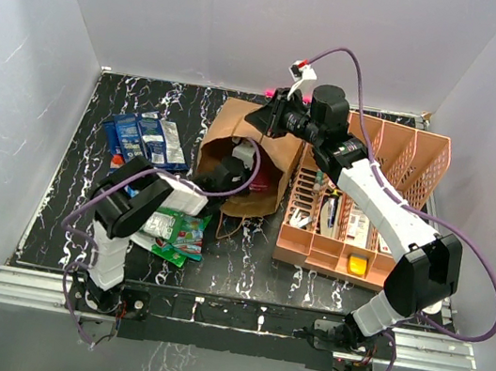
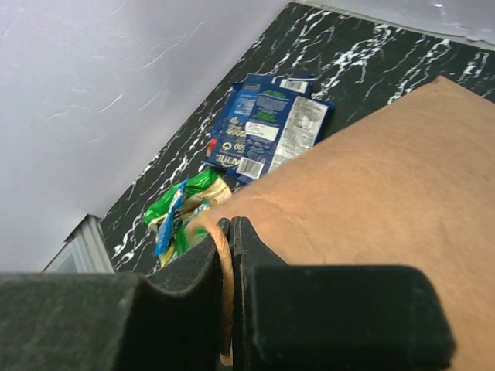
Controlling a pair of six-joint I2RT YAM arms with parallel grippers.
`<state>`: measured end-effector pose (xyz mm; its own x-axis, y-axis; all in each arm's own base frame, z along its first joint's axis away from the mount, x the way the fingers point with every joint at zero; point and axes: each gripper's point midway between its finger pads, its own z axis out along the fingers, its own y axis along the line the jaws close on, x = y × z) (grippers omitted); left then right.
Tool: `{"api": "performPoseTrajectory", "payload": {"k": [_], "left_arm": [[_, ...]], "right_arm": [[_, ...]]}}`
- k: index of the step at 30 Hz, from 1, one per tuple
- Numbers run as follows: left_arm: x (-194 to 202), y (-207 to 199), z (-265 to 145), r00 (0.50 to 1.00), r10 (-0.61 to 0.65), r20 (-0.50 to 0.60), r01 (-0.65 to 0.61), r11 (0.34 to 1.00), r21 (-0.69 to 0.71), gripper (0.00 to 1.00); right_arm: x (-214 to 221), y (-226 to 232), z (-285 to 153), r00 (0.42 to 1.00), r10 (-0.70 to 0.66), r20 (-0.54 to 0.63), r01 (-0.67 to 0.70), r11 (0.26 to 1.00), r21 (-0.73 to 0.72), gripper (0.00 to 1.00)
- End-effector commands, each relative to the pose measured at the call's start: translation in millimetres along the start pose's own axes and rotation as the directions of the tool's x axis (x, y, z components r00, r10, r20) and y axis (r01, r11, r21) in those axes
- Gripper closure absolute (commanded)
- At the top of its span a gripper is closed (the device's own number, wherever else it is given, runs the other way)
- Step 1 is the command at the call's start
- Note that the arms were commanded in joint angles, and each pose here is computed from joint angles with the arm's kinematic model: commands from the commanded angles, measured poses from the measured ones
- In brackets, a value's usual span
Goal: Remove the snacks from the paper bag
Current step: Take out the snack from the paper bag.
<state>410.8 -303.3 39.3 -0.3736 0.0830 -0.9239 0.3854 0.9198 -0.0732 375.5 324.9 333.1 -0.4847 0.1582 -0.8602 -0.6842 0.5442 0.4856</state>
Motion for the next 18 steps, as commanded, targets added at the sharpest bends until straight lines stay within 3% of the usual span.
{"api": "performPoseTrajectory", "payload": {"k": [1,11,18], "left_arm": [[-24,-20,-33,0.991,-0.132,-0.016,0.133,0.986,0.097,1.00],[-32,-33,-88,0.961,-0.231,-0.150,0.254,0.955,0.156,1.00],[-55,-29,-141,0.964,-0.222,-0.150,0.248,0.949,0.192,1.00]], "right_arm": [[-45,-3,0,0.987,-0.070,0.144,0.059,0.995,0.077,0.93],[-56,-28,1,0.979,-0.091,0.184,0.052,0.977,0.206,0.93],[-56,-35,1,0.976,-0.101,0.190,0.054,0.969,0.240,0.93]]}}
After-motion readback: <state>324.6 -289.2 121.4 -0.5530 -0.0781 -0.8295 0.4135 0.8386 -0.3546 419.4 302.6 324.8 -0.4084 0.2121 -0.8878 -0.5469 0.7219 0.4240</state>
